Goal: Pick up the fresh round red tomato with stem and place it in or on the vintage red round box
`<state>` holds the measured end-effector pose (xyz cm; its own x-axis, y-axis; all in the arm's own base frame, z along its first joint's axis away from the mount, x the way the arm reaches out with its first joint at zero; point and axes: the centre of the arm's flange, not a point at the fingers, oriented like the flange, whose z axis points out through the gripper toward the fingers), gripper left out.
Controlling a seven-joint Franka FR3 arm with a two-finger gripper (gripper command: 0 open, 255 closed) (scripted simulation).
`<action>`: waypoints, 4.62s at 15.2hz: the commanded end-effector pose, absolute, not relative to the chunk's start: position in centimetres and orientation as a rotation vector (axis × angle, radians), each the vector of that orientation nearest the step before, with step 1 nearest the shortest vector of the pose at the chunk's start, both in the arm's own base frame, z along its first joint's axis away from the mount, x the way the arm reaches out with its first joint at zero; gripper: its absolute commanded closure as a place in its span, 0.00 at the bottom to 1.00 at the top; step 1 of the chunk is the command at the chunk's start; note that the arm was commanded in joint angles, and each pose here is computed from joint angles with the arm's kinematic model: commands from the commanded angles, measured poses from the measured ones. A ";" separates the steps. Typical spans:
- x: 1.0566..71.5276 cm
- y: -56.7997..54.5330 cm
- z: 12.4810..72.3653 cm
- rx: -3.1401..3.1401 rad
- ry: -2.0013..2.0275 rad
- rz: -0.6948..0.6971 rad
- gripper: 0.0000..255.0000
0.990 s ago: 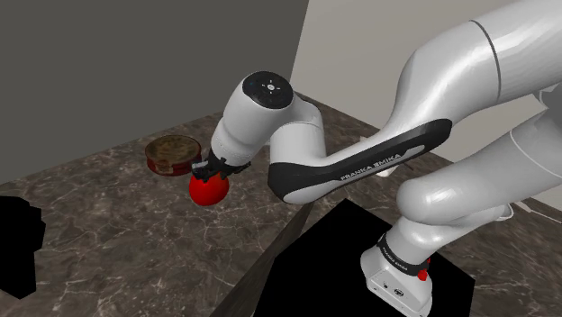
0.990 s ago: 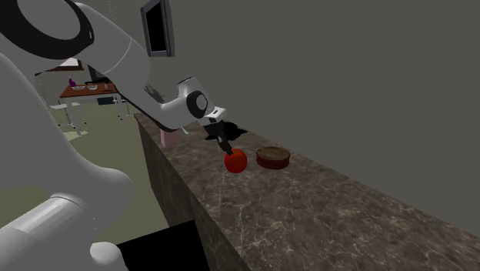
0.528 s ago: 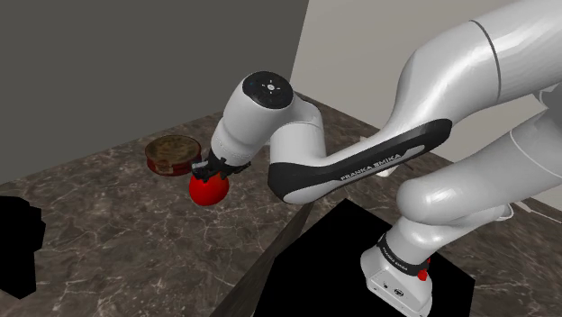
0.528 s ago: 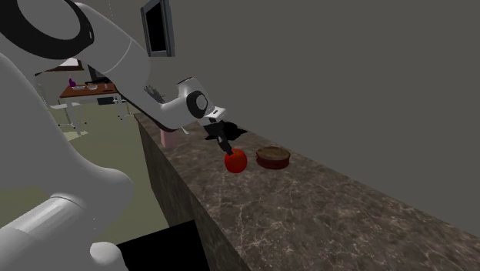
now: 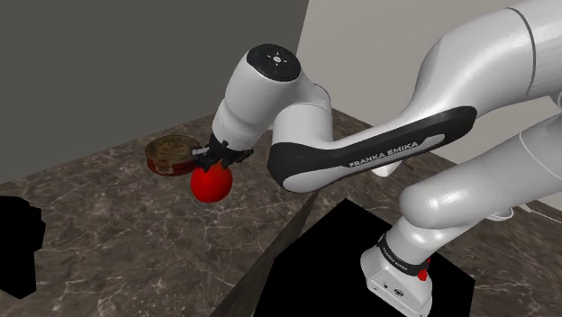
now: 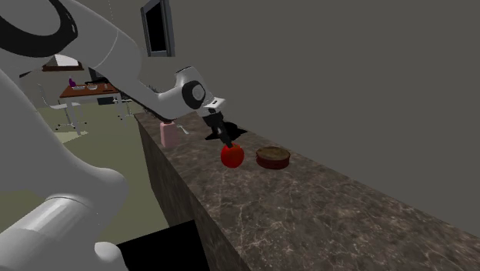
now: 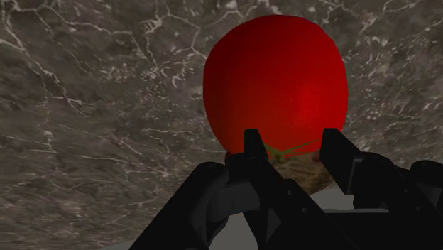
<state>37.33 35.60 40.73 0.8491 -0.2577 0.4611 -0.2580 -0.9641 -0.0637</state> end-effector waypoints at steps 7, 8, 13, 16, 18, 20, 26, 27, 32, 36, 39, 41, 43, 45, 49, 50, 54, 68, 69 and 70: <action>37.4 35.7 44.9 3.020 -0.421 0.752 1.00; 37.4 35.7 45.4 3.020 -0.421 0.752 1.00; 37.4 35.7 48.1 3.020 -0.421 0.752 1.00; 37.4 35.7 49.2 3.020 -0.421 0.752 1.00; 39.9 35.7 49.9 3.020 -0.421 0.752 1.00; 42.5 35.7 50.7 3.020 -0.421 0.752 1.00; 50.0 35.7 53.0 3.020 -0.421 0.752 1.00; 51.3 35.8 53.4 3.020 -0.421 0.752 1.00; 57.9 35.8 55.4 3.020 -0.421 0.752 1.00; 57.9 35.8 53.3 3.020 -0.421 0.752 1.00; 57.9 35.8 51.7 3.020 -0.421 0.752 1.00; 57.9 35.8 50.7 3.020 -0.421 0.752 1.00; 57.9 35.8 49.6 3.020 -0.421 0.752 1.00; 57.9 35.8 48.6 3.020 -0.421 0.752 1.00; 57.9 35.8 46.4 3.020 -0.421 0.752 1.00; 57.9 35.8 45.9 3.020 -0.421 0.752 1.00; 57.9 35.8 43.8 3.020 -0.421 0.752 1.00; 57.9 35.7 42.1 3.020 -0.421 0.752 0.00; 57.9 35.7 42.1 3.020 -0.421 0.752 0.00; 57.9 35.8 42.2 3.020 -0.421 0.752 0.00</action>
